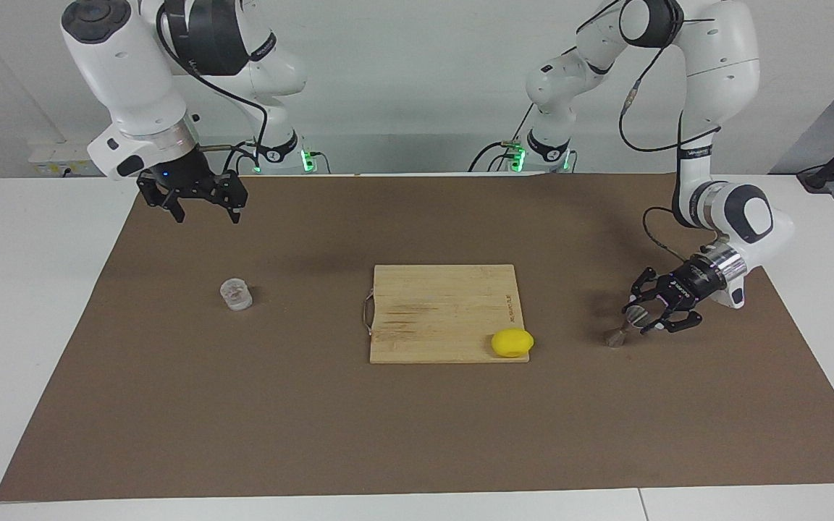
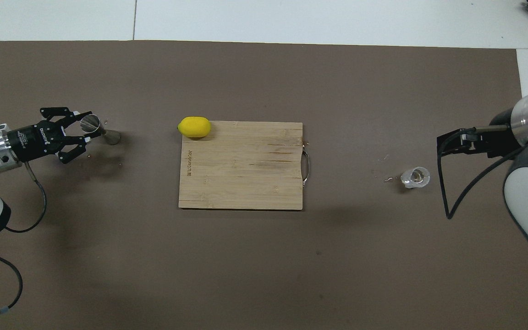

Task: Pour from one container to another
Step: 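Open the left gripper and reach toward the small steel cup, then grasp the steel cup with the left gripper and carry it over the board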

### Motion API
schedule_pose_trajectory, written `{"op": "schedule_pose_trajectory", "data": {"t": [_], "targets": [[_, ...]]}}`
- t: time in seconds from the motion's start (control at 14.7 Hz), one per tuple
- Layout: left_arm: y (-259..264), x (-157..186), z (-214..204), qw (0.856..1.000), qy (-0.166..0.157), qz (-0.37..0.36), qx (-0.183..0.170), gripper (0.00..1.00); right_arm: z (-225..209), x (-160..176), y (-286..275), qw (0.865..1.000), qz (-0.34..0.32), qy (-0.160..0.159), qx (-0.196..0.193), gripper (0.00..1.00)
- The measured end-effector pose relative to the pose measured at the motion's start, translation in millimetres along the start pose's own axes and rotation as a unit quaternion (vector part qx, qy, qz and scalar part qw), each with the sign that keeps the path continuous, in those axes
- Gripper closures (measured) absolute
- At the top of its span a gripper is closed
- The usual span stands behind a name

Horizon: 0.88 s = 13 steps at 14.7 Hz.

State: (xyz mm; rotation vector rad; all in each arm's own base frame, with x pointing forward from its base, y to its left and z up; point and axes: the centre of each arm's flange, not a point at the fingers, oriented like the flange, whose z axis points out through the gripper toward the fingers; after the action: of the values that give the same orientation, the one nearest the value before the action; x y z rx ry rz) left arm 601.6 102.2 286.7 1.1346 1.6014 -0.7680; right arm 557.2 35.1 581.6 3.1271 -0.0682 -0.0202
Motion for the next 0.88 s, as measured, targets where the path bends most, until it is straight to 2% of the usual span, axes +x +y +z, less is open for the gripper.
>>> {"op": "schedule_pose_trajectory", "data": {"t": [0.27, 0.61, 0.88], "targets": [[0.6, -22.0, 20.2, 0.999, -0.021, 0.012, 0.024, 0.49, 0.0, 0.1, 1.2, 1.000, 0.001, 0.000, 0.000, 0.00], [-12.9, -94.6, 100.5, 0.994, -0.057, 0.020, 0.089, 0.49, -0.3, 0.1, 2.4, 1.000, 0.002, 0.000, 0.000, 0.00], [-36.0, -140.5, 152.0, 0.990, -0.060, 0.022, 0.128, 0.49, -1.4, -0.1, 2.5, 1.000, 0.002, 0.002, 0.000, 0.00]]}}
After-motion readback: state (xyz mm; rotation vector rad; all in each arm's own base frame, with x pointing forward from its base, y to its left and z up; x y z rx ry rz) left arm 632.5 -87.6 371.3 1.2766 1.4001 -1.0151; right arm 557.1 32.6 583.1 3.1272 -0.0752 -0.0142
